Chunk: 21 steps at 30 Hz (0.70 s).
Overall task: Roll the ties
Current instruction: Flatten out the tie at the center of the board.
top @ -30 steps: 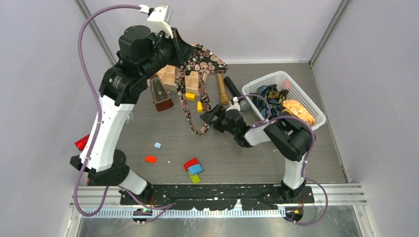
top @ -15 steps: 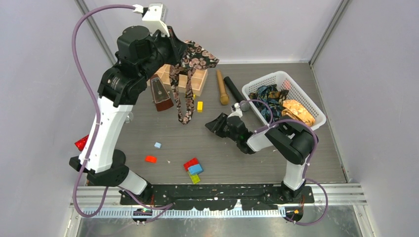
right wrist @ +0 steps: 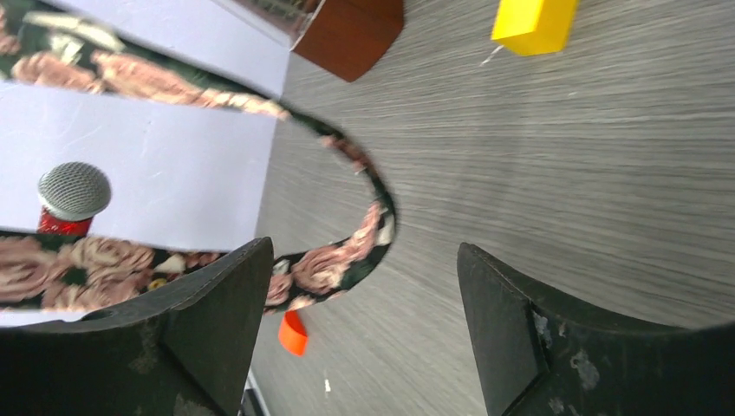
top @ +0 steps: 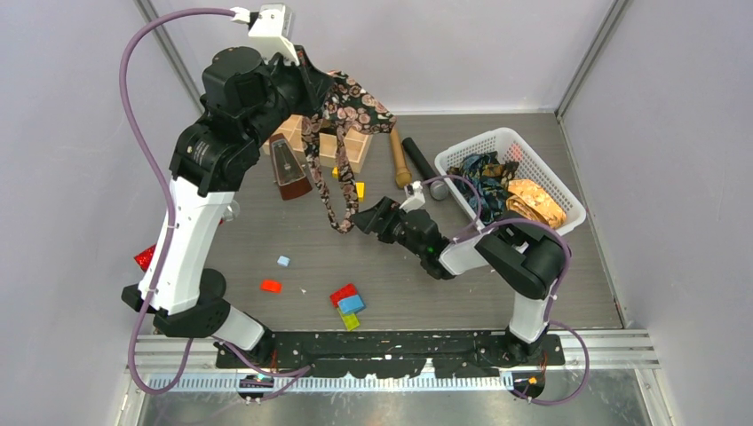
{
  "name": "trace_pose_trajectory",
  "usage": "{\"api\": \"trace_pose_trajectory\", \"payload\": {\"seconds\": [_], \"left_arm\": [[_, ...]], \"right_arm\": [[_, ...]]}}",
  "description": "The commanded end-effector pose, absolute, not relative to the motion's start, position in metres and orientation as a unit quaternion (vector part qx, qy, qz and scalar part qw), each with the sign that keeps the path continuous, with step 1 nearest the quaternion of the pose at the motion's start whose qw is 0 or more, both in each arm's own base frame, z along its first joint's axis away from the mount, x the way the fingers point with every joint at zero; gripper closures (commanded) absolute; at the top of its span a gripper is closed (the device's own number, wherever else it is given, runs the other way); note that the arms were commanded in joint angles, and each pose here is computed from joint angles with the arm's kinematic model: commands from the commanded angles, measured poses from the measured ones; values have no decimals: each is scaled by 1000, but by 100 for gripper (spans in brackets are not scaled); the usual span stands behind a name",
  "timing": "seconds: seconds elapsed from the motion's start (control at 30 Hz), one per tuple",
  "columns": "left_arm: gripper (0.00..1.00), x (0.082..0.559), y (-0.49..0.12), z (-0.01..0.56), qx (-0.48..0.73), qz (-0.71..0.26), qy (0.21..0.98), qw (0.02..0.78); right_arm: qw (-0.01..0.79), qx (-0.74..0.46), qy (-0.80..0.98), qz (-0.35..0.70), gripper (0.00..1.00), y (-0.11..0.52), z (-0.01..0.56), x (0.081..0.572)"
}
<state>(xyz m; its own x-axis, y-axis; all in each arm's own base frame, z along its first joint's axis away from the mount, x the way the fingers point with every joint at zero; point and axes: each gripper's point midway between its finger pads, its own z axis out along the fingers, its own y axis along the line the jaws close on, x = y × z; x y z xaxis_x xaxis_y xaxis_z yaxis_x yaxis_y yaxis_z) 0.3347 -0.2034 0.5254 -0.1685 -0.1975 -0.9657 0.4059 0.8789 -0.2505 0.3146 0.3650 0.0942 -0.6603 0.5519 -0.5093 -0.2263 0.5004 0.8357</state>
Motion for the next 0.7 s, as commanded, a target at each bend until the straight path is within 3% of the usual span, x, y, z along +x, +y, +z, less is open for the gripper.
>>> {"api": "trace_pose_trajectory", "payload": {"seconds": [0.0,0.4,0.67], "left_arm": [[100,324,-196,553,64,-248,699,668],[100,322,-197,558,61,-258,694,670],[100,321,-197,561,57,-262,691,671]], "right_arm": [[420,99,715,551,16,387,146,310],[435,179,737,486,17,390,102,345],[423,193,730,501,17,413,88,361]]}}
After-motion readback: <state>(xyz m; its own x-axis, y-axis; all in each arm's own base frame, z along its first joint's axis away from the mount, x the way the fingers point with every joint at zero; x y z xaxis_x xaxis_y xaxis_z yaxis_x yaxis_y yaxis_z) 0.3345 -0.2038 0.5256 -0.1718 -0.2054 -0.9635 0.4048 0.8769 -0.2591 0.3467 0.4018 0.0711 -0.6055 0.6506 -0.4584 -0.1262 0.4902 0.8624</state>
